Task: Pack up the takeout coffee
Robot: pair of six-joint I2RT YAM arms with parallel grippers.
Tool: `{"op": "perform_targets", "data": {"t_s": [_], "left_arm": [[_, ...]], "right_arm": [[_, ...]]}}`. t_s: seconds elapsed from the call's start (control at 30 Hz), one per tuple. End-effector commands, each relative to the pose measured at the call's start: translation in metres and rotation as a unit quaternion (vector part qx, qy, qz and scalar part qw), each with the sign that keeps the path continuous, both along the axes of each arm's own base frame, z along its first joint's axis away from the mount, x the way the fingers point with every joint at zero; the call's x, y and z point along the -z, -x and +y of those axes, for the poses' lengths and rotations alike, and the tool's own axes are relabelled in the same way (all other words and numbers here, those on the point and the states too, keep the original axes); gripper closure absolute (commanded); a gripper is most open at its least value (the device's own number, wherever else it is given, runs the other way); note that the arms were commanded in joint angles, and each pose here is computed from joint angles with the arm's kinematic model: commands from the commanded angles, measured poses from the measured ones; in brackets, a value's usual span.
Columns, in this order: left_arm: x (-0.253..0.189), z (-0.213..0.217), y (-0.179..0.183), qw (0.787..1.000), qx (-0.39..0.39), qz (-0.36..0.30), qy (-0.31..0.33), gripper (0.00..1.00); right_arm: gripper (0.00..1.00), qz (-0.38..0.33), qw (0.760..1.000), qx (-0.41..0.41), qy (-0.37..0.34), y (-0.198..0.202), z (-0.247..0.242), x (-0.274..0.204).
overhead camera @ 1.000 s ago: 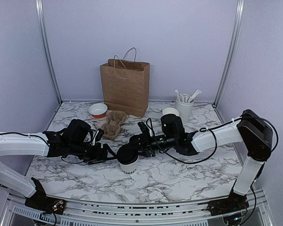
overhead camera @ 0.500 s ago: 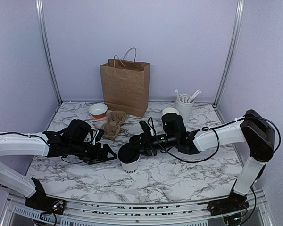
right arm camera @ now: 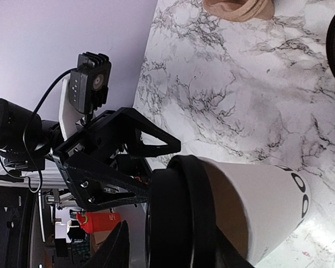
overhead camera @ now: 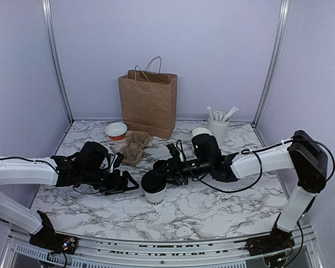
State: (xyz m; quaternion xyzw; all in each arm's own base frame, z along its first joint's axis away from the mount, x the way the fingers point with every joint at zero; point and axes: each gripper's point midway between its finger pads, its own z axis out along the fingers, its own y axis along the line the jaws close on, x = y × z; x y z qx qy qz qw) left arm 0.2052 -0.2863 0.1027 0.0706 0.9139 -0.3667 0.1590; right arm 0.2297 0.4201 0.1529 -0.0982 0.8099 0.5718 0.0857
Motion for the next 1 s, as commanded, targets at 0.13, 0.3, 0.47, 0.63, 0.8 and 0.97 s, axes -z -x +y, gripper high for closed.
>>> {"op": "perform_targets", "data": {"t_s": [0.13,0.3,0.47,0.63,0.8,0.97], "left_arm": [[-0.009,-0.006,-0.004,1.0,0.007,-0.015,0.003,0.22],[-0.008,-0.006,-0.004,1.0,0.007,-0.015,0.001,0.22],[-0.008,-0.006,-0.004,1.0,0.008,-0.016,0.001,0.22],[-0.007,-0.006,-0.003,1.0,0.008,-0.017,0.0,0.22],[-0.007,-0.005,-0.003,1.0,0.007,-0.017,-0.001,0.22],[-0.008,-0.006,-0.004,1.0,0.007,-0.018,0.0,0.22]], "right_arm": [[0.56,-0.028,0.999,0.015,0.006,-0.006,-0.006,-0.014],[0.56,-0.032,0.999,0.02,0.019,-0.007,-0.01,-0.012],[0.56,-0.038,0.998,0.026,0.033,-0.008,-0.012,-0.011],[0.56,-0.043,0.998,0.032,0.042,-0.01,-0.015,-0.01],[0.56,-0.048,0.997,0.037,0.048,-0.01,-0.018,-0.012],[0.56,-0.051,0.997,0.038,0.048,-0.011,-0.019,-0.015]]}}
